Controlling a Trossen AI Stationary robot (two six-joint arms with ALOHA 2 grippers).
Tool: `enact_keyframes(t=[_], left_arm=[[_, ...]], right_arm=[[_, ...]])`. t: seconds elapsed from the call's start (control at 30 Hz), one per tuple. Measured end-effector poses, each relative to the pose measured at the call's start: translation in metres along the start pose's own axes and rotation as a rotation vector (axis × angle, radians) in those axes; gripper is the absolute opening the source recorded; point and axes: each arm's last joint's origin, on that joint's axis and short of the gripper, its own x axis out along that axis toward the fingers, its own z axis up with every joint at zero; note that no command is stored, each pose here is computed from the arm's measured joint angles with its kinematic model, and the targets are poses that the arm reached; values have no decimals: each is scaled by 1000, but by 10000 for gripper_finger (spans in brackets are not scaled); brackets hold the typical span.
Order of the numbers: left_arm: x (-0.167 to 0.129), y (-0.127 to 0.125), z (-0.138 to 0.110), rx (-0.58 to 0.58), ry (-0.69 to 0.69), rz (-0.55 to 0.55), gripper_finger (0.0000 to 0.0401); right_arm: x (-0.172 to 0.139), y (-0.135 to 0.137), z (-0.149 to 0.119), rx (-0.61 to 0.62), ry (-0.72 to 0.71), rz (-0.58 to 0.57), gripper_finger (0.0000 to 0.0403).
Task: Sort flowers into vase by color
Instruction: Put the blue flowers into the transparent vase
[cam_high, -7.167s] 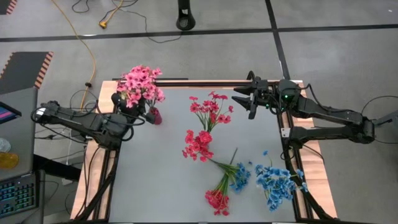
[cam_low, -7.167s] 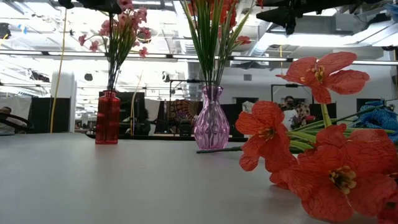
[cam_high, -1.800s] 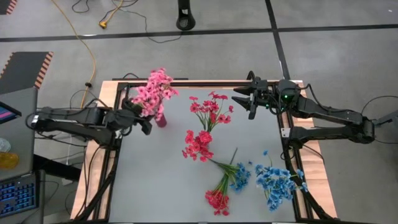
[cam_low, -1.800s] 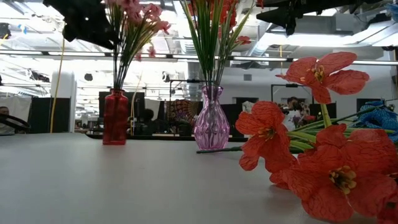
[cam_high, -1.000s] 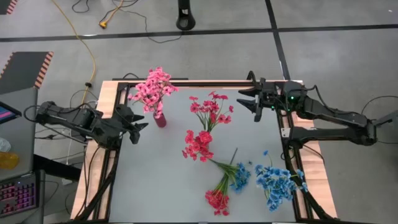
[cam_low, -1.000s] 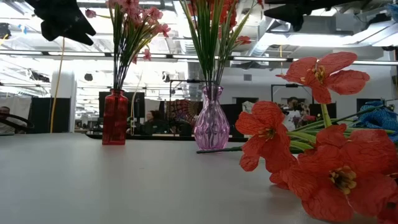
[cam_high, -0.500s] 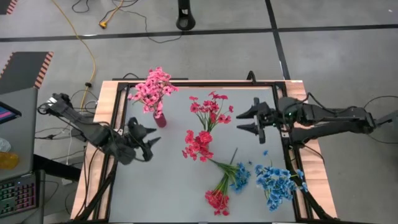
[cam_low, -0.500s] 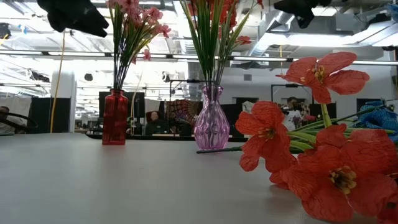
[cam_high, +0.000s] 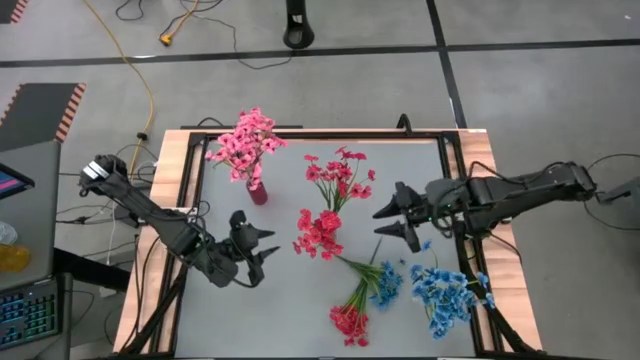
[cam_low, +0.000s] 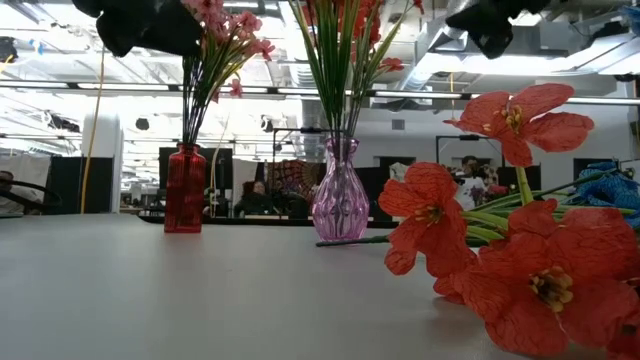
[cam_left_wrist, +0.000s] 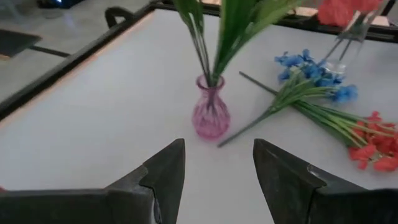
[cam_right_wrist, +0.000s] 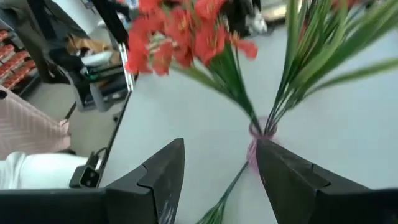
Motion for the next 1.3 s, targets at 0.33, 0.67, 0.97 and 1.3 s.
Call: enact_keyframes(t=[0.33, 0.67, 0.97, 1.3], left_arm=[[7, -8, -3, -10, 1, -19, 178], [7, -9, -4, -21, 8, -30, 178], [7, -9, -4, -22, 7, -30, 178], [7, -9, -3, -23, 6, -29, 178]], right_arm=[[38, -5, -20, 107, 180, -55, 226], [76, -2, -46, 222, 370, -41, 226], [101, 2, -71, 262, 501, -32, 226], [123, -1, -94, 261, 608, -56, 226]])
